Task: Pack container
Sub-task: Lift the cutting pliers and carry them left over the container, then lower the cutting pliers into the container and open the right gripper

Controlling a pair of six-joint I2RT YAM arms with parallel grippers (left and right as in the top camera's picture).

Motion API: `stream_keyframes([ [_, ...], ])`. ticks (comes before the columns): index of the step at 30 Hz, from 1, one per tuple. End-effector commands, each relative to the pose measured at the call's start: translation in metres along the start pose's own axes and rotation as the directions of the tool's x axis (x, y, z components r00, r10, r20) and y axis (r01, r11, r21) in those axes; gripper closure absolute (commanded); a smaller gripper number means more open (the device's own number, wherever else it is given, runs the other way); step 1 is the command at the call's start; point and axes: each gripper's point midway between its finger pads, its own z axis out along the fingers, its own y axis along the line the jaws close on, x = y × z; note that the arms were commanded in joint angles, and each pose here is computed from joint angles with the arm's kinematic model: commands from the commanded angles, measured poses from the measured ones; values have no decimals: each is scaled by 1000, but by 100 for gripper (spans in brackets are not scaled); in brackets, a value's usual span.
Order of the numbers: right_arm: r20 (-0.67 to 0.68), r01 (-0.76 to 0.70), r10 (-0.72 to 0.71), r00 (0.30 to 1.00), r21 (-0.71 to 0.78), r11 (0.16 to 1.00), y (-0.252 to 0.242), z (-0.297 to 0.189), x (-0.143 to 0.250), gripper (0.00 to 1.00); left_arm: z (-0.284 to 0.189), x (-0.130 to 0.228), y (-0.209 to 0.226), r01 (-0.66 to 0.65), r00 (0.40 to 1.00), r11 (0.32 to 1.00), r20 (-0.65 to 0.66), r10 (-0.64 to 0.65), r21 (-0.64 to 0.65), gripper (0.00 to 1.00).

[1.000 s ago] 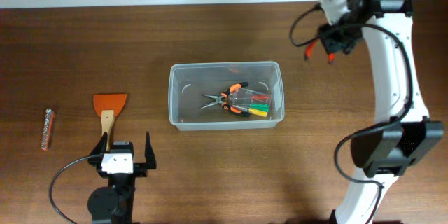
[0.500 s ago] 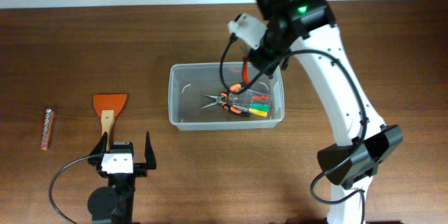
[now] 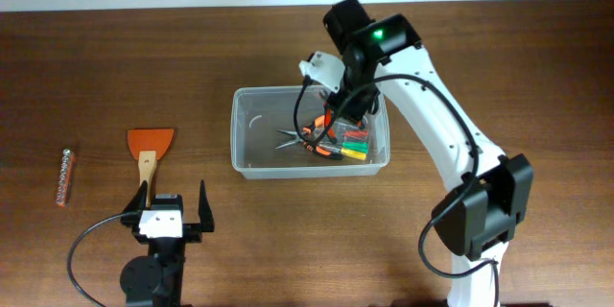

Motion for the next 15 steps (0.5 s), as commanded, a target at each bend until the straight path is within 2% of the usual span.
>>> stream_keyframes([
  [1, -15, 2, -2, 1000, -15, 1000, 5, 12, 4, 96, 0, 1, -1, 9, 1000, 1000, 2, -9, 1, 1],
  [15, -61, -141, 138, 989, -55, 988, -2, 59, 23, 96, 0, 1, -1, 9, 1000, 1000, 2, -9, 1, 1],
])
